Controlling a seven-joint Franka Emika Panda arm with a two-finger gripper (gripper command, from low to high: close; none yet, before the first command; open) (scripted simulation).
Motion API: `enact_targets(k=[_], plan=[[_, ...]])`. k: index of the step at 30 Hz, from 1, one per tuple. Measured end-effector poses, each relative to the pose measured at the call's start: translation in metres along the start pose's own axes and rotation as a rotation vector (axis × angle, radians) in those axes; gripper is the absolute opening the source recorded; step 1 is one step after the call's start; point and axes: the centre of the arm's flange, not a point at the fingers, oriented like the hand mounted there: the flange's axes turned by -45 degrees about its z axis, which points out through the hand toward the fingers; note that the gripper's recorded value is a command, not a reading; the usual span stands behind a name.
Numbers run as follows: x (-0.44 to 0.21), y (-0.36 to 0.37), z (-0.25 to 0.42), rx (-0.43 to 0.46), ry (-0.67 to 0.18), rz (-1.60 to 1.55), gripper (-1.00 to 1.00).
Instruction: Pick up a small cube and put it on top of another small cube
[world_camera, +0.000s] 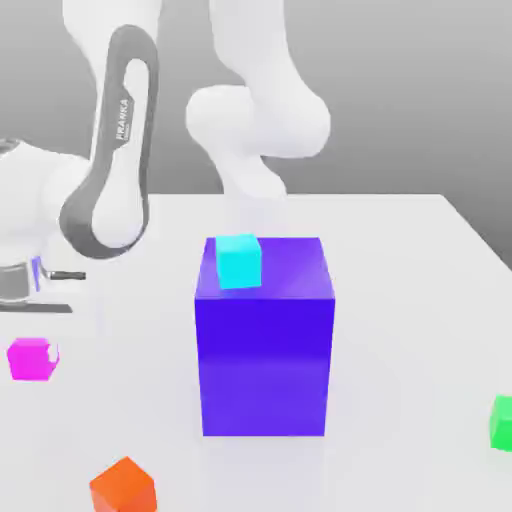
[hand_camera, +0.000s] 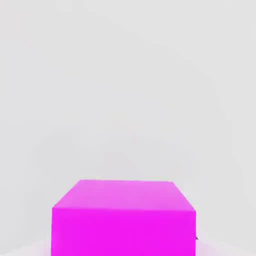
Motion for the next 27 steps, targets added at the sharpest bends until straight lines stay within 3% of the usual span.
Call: enact_targets(k=[5, 12, 18, 24, 27], plan=[[0.097, -0.107, -0.01, 0.011, 0.022, -0.161, -1.0], [0.148, -0.276, -0.026, 0.037, 0.018, -0.31, -1.0], [0.142, -0.428, -0.044, 0.051, 0.01, -0.436, -1.0], [0.087, -0.578, -0.065, 0.057, 0.0, -0.565, -1.0], [0.069, -0.593, -0.046, 0.048, -0.017, -0.564, -1.0]])
